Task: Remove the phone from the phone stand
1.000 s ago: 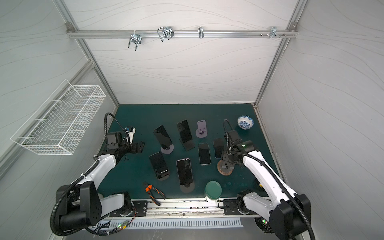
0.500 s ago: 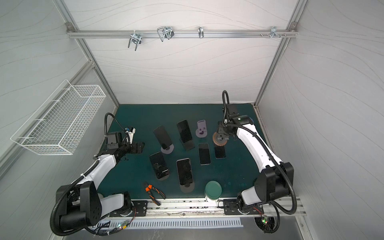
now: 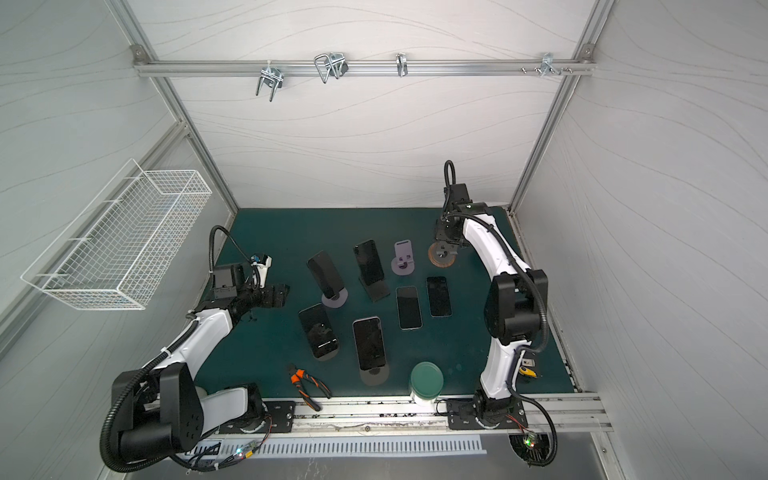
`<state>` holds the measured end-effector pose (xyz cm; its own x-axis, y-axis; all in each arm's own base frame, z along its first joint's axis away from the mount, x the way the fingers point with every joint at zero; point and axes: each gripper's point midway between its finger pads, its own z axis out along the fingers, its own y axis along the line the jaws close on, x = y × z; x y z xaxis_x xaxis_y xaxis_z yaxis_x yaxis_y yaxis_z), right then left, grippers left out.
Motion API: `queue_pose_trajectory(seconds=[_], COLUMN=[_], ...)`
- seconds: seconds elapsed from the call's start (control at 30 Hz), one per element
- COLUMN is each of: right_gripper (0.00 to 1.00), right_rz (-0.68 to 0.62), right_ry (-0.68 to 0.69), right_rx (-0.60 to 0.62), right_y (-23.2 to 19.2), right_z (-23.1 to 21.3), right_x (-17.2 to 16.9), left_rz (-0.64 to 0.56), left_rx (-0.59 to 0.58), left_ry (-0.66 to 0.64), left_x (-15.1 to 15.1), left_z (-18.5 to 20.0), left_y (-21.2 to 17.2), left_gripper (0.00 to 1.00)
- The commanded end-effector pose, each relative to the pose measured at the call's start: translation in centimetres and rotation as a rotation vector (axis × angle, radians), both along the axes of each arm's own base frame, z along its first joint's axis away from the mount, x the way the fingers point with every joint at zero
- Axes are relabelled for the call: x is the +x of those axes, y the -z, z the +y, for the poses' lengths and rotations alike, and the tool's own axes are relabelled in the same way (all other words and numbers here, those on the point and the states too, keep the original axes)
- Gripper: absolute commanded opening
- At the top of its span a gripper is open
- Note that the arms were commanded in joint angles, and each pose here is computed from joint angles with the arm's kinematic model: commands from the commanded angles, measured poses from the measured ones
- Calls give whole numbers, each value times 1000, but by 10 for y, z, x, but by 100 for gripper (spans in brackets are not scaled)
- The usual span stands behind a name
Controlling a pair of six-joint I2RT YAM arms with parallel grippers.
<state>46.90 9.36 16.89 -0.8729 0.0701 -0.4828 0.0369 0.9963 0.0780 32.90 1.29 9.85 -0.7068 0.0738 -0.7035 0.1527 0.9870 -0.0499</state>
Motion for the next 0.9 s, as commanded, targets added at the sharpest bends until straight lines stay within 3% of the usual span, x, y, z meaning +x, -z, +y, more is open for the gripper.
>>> queue_pose_trajectory(seconds=[0.0,0.47,0.87], right_gripper=[56,56,69], right_rz=[2,110,131], right_ry=[-19,-6,-30], right_rx=[-4,-13,23], right_y=[4,58,62], right_z=[1,8,16], right_x=[15,48,44], left_rz=[-55,-59,-59], left_rx=[17,14,14], left_ry=[30,44,52], left_x=[8,7,7], left_z=[-1,-4,-5], left_y=[-17,-17,-17], left_gripper=[99,99,98])
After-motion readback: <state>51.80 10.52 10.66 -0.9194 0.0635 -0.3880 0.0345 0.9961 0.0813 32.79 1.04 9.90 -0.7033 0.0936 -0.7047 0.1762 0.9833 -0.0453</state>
